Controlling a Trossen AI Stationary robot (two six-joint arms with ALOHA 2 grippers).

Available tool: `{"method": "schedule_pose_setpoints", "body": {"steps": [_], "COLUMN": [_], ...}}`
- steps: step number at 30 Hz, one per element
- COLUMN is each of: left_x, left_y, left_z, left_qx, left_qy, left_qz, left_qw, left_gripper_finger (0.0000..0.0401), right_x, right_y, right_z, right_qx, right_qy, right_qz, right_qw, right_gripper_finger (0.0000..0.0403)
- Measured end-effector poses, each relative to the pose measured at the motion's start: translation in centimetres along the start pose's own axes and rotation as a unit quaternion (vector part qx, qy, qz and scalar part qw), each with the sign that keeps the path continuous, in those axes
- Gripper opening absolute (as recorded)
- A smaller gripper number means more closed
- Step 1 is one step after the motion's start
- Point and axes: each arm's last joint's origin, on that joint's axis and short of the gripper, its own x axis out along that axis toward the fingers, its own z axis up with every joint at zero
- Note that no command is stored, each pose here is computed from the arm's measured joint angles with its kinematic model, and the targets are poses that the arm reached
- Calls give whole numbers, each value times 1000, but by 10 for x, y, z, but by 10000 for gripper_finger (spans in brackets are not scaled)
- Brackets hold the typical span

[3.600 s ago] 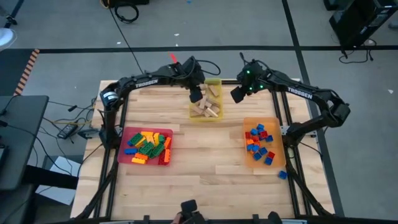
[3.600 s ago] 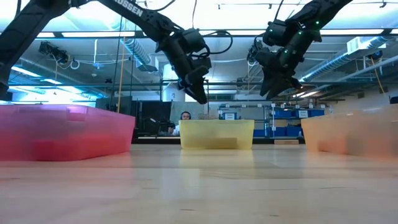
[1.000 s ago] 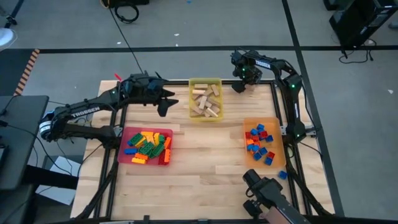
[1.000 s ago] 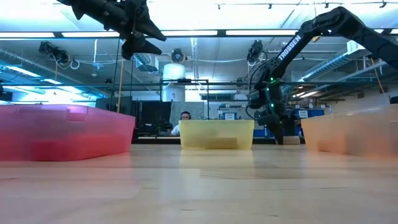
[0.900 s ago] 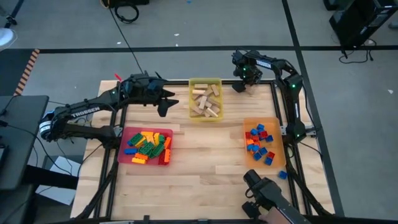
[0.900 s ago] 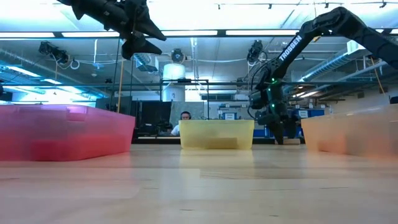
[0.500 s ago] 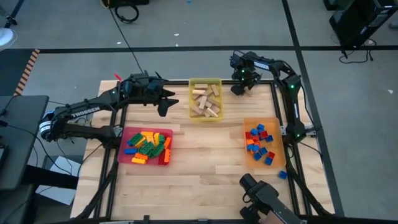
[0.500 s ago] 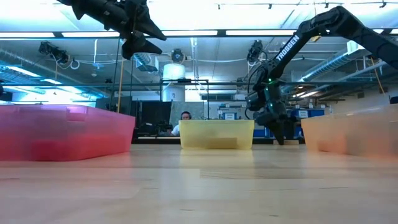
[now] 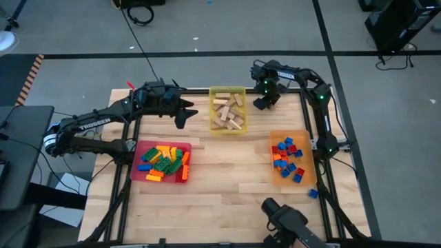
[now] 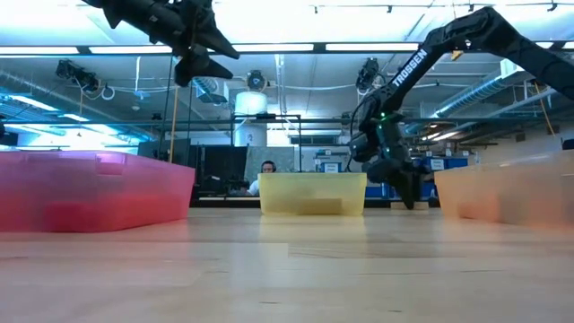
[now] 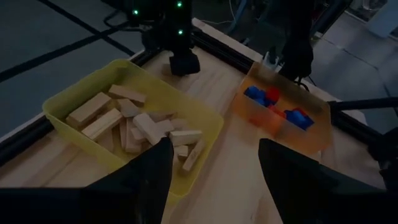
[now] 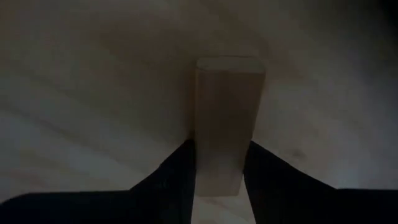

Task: Sort blocks by size
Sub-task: Put the wooden block into the yellow bin

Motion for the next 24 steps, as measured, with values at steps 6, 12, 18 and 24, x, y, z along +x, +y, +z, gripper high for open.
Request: {"method": "schedule_pose_setpoints", "body": {"steps": [6,12,18,24], "left_x": [-6,-23,-34,-34], "left_y": [1,0,-8,-8], "left_z": [-10,-10,-9,-9], "left_qx": [-8,29,83,86], "left_qy": [50,41,19,14], "left_qz": [9,46,51,77], "left_qw": [999,998,995,993], "left_gripper_finger": [245,245,245,245], "right_x": [-10,-61,-111,-116], "right_y": [15,43,85,132], "right_z": [-13,-41,-67,-58], "right_qx": [-5,-6,-45,-102], "right_qy": [26,-57,-219,-310], "right_qz": [-6,-18,0,78], "right_qw": [1000,998,975,942], "right_gripper_finger": [119,119,119,119]}}
